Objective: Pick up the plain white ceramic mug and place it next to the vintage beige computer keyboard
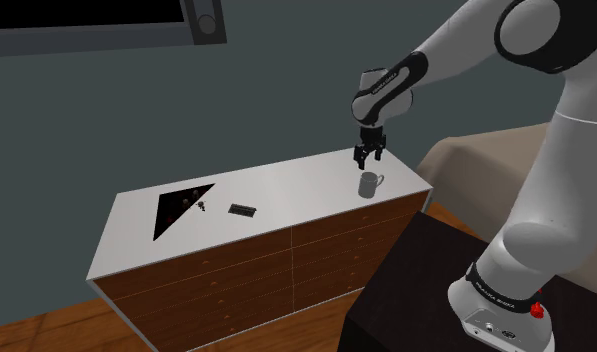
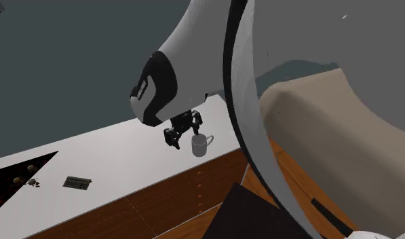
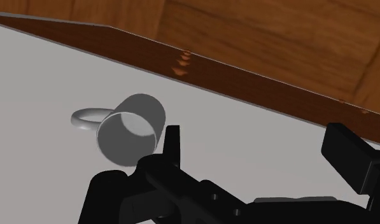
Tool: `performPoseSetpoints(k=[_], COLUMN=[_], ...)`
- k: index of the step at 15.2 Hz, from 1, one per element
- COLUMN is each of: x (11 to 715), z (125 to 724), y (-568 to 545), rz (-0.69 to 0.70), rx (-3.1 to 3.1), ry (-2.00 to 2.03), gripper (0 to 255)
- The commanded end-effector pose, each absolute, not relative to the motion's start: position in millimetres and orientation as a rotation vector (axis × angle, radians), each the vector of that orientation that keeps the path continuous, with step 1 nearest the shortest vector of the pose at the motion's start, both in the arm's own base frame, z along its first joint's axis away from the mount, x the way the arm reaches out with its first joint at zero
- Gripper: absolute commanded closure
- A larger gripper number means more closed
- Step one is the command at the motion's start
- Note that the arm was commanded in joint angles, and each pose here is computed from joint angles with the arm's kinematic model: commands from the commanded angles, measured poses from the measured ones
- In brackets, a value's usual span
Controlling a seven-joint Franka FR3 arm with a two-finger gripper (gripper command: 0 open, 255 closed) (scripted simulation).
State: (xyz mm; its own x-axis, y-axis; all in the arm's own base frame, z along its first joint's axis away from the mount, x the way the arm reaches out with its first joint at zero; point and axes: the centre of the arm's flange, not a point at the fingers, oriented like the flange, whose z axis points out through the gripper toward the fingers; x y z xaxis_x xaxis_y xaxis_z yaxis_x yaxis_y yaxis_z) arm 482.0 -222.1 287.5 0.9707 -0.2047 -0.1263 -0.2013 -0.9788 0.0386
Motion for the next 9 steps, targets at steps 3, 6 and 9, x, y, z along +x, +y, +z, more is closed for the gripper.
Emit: performPoseSetpoints(k=[3,6,9], x=[500.3,513.5,526.2], z=[242.2,210.7,178.9], y=[-252.8,-274.9,-297.0], rz=[-0.221,-0.235,-0.249], rx=[3.095,3.097,3.099], ry=[-0.345,-0.364,-0.383], gripper=[0,0,0])
